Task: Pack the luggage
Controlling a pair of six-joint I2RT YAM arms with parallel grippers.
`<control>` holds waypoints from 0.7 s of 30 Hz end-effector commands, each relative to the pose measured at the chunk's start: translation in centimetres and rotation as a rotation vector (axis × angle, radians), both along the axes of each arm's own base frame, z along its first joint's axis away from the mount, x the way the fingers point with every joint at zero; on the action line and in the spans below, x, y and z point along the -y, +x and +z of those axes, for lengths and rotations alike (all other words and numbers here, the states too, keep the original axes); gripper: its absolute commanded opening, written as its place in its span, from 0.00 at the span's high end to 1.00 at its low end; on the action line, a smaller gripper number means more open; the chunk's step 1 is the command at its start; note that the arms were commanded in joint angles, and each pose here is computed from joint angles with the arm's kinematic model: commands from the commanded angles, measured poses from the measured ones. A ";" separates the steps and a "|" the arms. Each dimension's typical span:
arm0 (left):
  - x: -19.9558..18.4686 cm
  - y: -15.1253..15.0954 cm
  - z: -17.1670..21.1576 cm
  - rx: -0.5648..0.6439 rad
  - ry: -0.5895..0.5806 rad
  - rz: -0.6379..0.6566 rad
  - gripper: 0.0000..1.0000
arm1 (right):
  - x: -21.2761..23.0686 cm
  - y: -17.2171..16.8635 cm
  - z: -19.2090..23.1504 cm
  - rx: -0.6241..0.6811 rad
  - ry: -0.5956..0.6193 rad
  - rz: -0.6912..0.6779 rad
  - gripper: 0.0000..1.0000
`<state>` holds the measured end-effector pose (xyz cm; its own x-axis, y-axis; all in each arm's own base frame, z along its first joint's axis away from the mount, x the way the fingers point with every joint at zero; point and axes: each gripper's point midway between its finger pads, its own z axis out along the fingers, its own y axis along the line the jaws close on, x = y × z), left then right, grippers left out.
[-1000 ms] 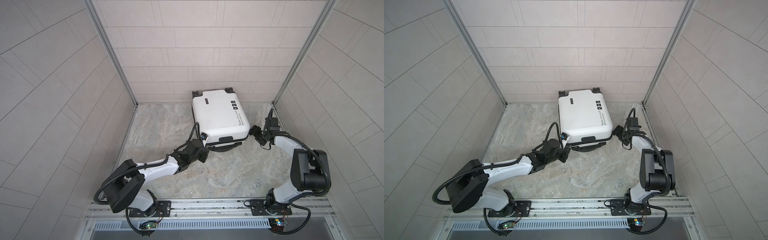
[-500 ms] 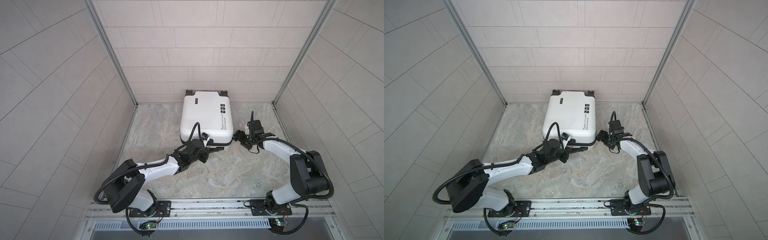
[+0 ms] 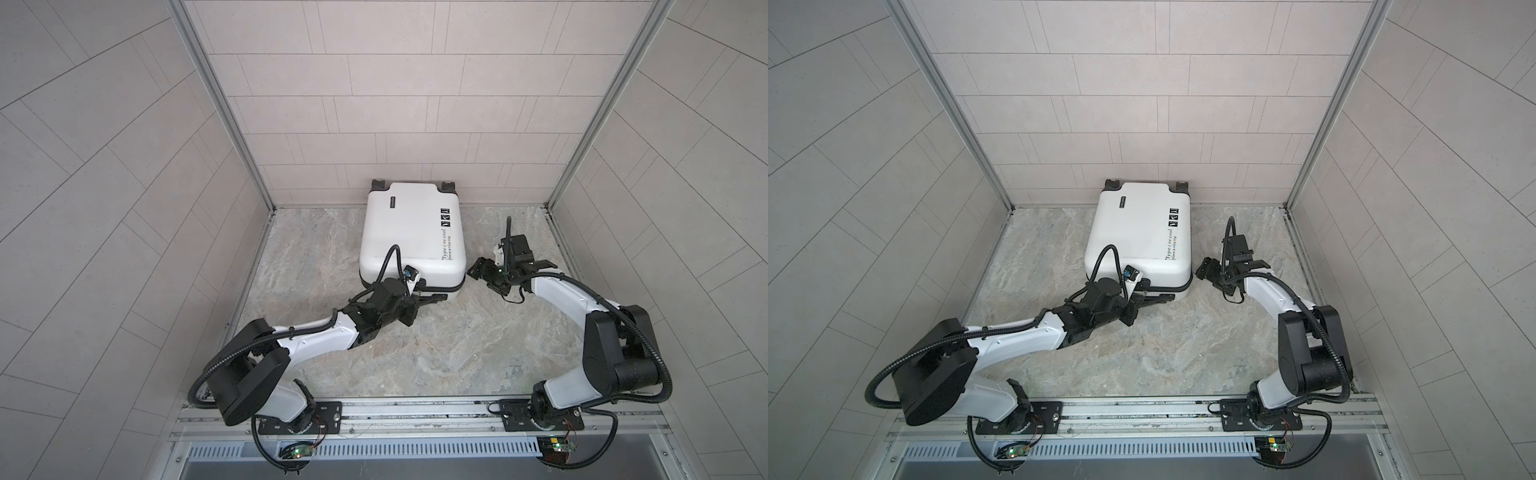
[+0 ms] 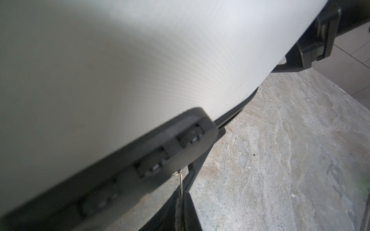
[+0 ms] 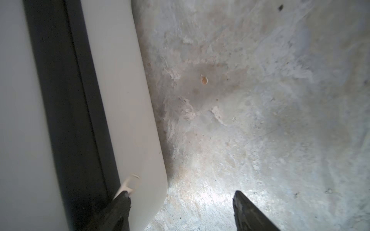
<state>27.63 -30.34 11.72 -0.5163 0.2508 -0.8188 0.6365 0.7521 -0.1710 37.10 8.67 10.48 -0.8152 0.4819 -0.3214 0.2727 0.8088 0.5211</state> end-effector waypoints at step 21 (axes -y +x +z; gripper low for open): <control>4.4 -1.5 4.2 0.078 -0.107 -0.138 1.00 | -6.6 0.6 0.9 0.045 0.044 0.149 0.17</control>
<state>27.38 -31.22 12.04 -0.5001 0.2619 -0.8254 0.6501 0.7432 -0.1580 39.04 11.21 11.49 -0.8203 0.4365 -0.3695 0.2077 0.8294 0.5186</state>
